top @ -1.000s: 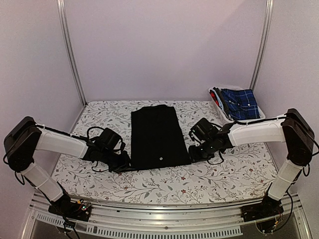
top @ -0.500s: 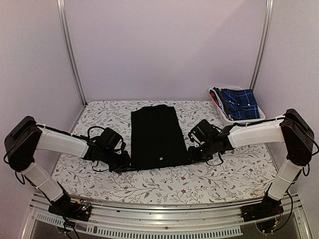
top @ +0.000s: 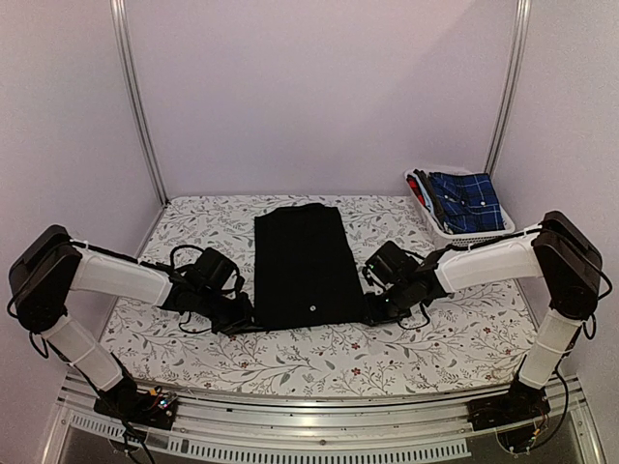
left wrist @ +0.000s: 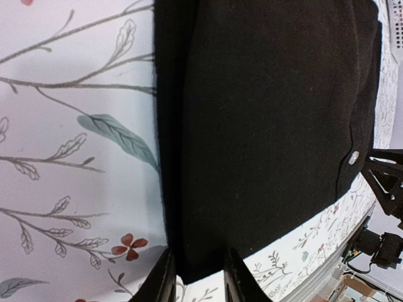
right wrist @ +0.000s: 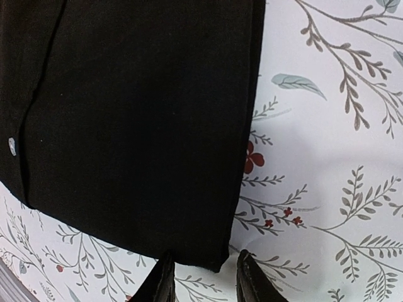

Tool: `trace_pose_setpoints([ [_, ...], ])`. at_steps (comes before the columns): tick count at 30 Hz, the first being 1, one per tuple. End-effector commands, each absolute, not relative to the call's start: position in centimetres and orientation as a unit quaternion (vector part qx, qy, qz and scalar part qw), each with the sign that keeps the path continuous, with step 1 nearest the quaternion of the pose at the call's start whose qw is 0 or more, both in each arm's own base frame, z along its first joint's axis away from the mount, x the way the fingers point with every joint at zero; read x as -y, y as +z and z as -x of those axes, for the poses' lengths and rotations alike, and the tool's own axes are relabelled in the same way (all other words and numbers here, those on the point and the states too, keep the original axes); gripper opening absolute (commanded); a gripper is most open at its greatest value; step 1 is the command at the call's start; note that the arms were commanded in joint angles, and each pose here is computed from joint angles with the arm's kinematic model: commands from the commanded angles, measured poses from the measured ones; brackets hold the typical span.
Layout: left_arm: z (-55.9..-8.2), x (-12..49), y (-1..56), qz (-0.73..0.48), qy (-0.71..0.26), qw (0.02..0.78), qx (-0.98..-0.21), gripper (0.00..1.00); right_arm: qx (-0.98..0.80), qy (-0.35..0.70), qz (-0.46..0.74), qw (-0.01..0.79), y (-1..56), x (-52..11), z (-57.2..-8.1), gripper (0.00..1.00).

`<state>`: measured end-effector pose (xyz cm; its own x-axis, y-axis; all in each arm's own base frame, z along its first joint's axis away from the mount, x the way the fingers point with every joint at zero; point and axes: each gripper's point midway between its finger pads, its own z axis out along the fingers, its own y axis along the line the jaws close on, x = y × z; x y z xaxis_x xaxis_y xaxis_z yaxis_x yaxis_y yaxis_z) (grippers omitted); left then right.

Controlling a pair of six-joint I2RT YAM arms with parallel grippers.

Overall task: Fold and stack the long sleeve shirts
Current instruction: Pick up the 2/3-rectangle-folded shirt from the center of the board.

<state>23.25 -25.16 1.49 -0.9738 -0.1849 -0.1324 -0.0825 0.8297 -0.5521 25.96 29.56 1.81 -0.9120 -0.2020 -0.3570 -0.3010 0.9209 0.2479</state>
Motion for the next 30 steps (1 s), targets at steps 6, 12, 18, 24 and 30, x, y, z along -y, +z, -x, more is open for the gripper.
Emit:
trace_pose_setpoints([
  [6,-22.0,24.3,-0.1,0.068,-0.252,0.071,-0.963,0.24,-0.966,0.157,0.112,0.172,2.2,-29.3,-25.9,0.35],
  [12,-22.0,24.2,-0.1,0.068,-0.25,0.072,-0.963,0.22,-0.959,0.167,0.083,0.213,4.7,-28.6,-27.3,0.4],
  [18,-22.0,24.2,-0.2,0.069,-0.252,0.071,-0.963,0.2,-0.956,0.175,0.071,0.225,5.1,-28.9,-28.1,0.43],
  [24,-21.9,24.2,-0.2,0.069,-0.253,0.071,-0.963,0.2,-0.964,0.153,0.072,0.207,2.9,-28.8,-28.1,0.41],
  [30,-21.7,24.1,-0.3,0.069,-0.253,0.069,-0.963,0.21,-0.97,0.128,0.081,0.188,1.5,-28.5,-27.1,0.38],
])
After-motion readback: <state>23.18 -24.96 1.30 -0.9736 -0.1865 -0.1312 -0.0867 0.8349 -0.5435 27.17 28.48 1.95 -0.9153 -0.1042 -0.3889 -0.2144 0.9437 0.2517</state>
